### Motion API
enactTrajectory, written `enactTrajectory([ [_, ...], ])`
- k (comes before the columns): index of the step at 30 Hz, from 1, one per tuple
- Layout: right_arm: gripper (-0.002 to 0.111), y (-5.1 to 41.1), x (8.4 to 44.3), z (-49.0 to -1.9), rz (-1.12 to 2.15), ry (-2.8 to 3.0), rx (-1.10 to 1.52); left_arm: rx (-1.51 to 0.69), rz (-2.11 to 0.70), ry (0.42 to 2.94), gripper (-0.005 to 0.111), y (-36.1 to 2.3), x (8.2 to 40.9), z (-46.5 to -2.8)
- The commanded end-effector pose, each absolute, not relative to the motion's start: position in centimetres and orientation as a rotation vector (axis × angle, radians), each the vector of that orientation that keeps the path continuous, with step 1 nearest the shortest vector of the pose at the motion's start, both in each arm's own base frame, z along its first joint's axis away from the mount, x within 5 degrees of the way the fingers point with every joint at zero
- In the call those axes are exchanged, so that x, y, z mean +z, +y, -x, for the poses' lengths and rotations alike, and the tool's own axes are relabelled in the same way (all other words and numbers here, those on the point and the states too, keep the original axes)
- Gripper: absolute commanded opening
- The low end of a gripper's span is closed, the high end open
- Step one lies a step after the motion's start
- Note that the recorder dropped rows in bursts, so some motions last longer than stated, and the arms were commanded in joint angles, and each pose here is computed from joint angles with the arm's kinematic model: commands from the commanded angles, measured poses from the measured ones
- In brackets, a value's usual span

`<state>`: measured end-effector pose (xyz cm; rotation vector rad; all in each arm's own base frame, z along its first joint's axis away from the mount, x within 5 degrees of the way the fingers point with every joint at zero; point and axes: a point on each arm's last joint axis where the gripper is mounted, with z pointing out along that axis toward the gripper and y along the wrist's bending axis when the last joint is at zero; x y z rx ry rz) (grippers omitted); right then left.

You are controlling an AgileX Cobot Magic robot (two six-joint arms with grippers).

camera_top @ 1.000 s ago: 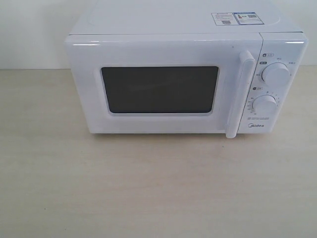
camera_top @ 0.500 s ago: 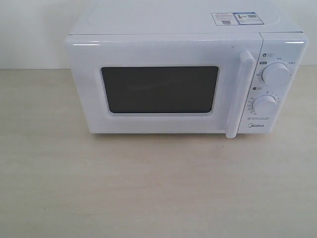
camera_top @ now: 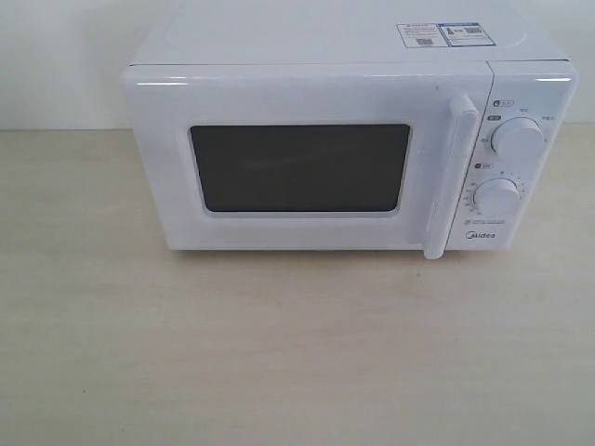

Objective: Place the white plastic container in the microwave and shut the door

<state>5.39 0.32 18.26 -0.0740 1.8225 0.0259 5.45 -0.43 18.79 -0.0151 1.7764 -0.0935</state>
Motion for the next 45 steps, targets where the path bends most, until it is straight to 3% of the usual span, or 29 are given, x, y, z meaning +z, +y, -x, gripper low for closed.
enactTrajectory([
  [1,0.000,0.25,18.37,-5.38,0.073,1.809,0.012,-0.088,0.015,1.782,0.004,-0.40,18.63,-5.43],
  [45,0.000,0.28,18.41,-5.39,0.067,1.805,0.020,-0.092,0.030,1.785,0.004,-0.35,18.60,-5.43],
])
